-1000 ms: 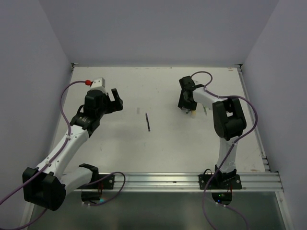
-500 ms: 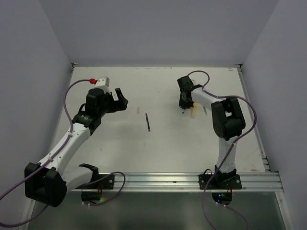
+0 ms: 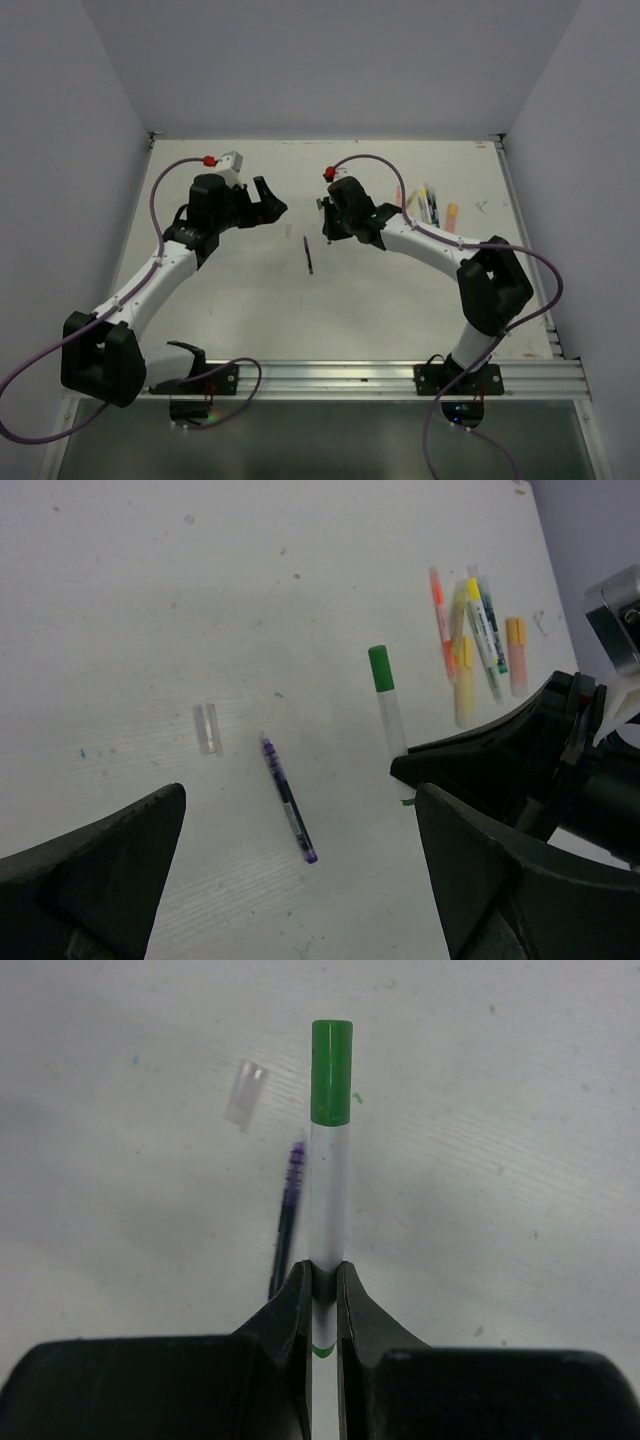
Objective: Open the pen caps
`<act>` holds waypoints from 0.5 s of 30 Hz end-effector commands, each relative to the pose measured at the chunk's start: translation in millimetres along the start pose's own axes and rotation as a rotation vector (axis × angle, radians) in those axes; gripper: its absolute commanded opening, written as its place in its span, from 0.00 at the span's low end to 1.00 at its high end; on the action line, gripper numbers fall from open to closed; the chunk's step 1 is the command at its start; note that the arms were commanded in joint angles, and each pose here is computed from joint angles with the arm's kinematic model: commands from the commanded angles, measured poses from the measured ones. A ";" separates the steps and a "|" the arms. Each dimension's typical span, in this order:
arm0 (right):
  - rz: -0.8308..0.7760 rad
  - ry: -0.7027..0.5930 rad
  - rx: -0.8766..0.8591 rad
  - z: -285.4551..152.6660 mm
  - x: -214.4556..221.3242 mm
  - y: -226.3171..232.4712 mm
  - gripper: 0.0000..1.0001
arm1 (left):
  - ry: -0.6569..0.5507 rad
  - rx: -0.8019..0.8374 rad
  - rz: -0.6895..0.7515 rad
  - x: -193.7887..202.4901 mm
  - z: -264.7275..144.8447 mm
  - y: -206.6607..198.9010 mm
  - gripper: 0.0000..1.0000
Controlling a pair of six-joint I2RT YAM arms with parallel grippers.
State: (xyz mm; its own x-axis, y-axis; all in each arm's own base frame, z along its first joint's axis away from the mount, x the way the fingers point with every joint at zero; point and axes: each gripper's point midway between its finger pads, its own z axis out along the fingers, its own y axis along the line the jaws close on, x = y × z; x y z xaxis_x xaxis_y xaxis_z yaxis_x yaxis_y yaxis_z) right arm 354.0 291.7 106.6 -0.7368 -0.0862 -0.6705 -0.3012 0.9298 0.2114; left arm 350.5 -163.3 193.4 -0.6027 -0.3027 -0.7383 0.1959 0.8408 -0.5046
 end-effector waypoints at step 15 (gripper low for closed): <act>-0.144 -0.248 -0.334 -55.1 -33.0 101.6 0.00 | -0.051 0.164 -0.132 -18.5 15.4 -44.2 0.85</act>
State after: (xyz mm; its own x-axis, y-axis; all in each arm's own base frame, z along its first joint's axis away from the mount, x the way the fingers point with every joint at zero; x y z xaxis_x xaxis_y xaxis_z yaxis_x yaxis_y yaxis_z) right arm 315.8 360.9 157.1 -0.5884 -0.1255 -0.7988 -0.5490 0.7873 0.2807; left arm 357.6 -193.6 203.8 -0.6230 -0.3953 -0.6750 0.2140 0.7439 -0.6331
